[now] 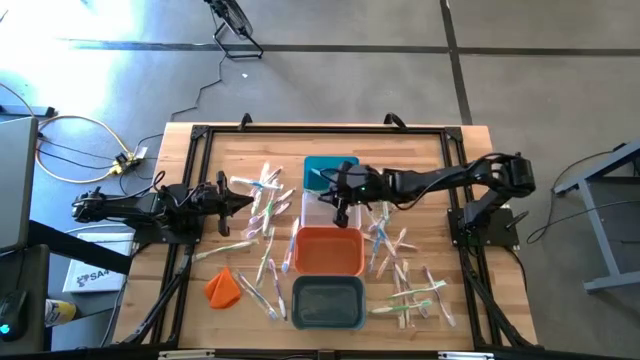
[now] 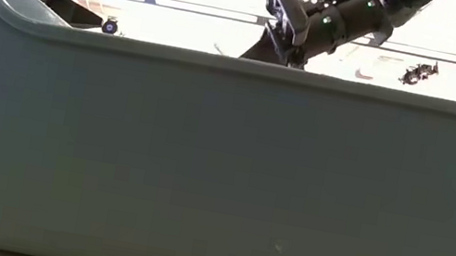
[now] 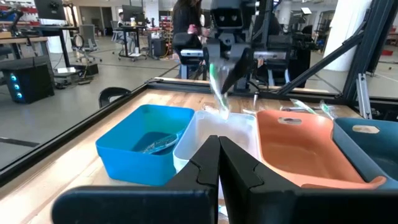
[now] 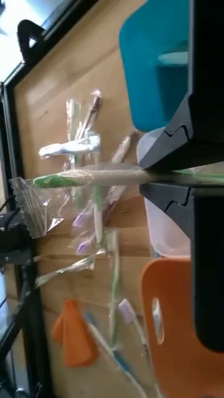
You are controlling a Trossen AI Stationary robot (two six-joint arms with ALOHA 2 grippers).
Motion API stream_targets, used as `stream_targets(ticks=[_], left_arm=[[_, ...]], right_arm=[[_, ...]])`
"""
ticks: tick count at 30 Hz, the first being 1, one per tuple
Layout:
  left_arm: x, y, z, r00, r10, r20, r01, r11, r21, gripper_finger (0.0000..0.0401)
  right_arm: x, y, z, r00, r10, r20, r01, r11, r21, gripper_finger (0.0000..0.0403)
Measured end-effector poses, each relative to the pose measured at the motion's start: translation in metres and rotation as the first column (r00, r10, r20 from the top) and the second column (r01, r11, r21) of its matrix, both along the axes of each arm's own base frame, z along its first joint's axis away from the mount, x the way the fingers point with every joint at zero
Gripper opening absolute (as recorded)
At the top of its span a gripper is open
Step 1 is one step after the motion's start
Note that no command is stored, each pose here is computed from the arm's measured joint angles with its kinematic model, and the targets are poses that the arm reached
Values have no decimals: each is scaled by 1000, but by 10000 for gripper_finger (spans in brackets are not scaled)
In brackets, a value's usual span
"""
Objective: Pick & Place Toothbrushes
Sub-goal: Put the green toothbrush into the transparent bin
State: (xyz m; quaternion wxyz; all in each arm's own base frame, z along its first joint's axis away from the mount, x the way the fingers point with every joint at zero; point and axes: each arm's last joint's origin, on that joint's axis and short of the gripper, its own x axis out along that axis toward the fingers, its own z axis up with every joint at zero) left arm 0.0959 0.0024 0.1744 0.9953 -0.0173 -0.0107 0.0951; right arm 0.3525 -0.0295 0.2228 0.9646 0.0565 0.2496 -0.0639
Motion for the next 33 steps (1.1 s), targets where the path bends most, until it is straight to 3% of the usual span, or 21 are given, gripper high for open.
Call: stream_targets(ticks=[18,33], left_arm=[[0,0,0,1000,0,-1,0,1000,0,1],[0,0,0,1000,0,0,0,1000,0,1]], right_arm=[[7,-3,-43,985,-19,-173,27,999,44,18],[7,-3,-39,987,-17,-160,23,999,32,137]])
